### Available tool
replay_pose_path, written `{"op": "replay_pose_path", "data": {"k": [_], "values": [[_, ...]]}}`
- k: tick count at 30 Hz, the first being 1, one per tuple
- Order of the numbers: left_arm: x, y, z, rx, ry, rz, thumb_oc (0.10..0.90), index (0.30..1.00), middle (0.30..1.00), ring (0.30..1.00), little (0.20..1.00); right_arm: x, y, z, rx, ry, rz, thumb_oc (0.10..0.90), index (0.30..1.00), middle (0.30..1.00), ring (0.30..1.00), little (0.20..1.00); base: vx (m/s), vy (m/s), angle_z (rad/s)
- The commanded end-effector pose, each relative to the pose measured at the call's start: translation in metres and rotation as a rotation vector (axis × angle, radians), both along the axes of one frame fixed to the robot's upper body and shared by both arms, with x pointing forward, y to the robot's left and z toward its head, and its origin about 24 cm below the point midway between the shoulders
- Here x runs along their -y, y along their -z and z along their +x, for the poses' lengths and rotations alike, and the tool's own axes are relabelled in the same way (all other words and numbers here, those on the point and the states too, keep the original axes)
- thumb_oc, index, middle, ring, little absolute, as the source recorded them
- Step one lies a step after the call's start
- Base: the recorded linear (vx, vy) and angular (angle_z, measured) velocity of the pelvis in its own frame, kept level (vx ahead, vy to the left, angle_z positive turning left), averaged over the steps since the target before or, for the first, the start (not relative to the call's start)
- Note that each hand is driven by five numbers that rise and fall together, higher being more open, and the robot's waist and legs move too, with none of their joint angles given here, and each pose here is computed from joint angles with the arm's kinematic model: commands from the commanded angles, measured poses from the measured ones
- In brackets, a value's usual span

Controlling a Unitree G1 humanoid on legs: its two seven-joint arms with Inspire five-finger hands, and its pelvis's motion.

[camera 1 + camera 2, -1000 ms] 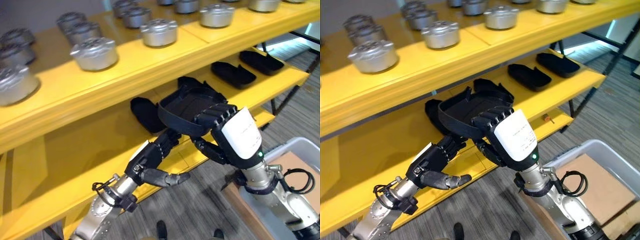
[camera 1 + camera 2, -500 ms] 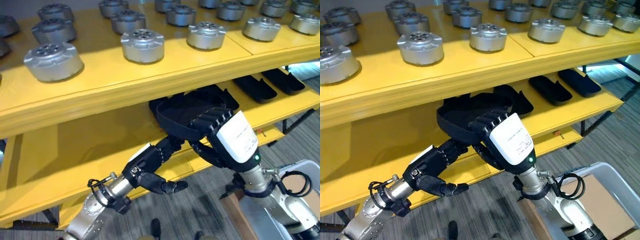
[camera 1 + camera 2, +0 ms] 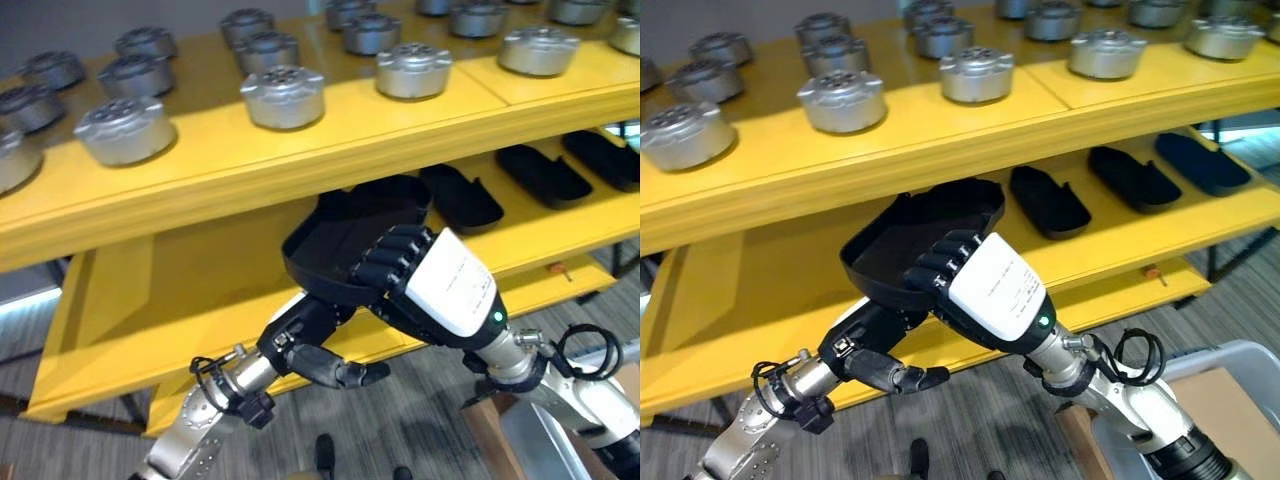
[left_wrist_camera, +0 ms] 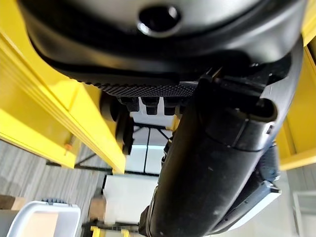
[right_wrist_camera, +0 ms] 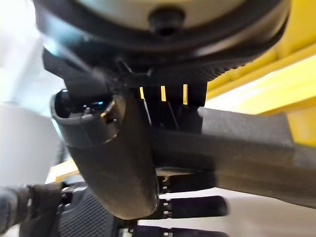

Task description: Move parts from the plastic box to the shelf.

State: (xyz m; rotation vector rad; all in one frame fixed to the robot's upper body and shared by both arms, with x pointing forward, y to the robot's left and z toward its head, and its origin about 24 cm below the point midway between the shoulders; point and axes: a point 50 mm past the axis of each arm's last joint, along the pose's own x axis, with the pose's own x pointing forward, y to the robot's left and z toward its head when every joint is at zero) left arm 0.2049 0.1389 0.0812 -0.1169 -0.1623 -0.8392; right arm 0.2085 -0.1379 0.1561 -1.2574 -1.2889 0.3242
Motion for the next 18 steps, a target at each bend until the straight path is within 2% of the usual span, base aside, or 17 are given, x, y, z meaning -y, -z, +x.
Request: {"op": "replay_pose_path", "data": {"k": [1,7,18], "values": [[0.007,-0.046,0.007,0.226,0.026,-0.155,0.9,1.0,1.0,1.0,1.0,-0.022,-0.04,-0.012,0.212,-0.19,0.083,0.4,0.3,0.3,0.3,0.3,0.02,0.103,0.31],[0.004,-0.046,0.005,0.233,-0.008,-0.177,0.9,1.0,1.0,1.0,1.0,-0.018,-0.048,-0.015,0.204,-0.242,0.049,0.4,0.3,0.3,0.3,0.3,0.03,0.259,-0.02],[-0.014,-0.041,0.002,0.225,-0.099,-0.14,0.9,1.0,1.0,1.0,1.0,-0.013,-0.045,-0.012,0.17,-0.145,0.065,0.4,0.3,0.3,0.3,0.3,0.02,0.272,0.16]]}}
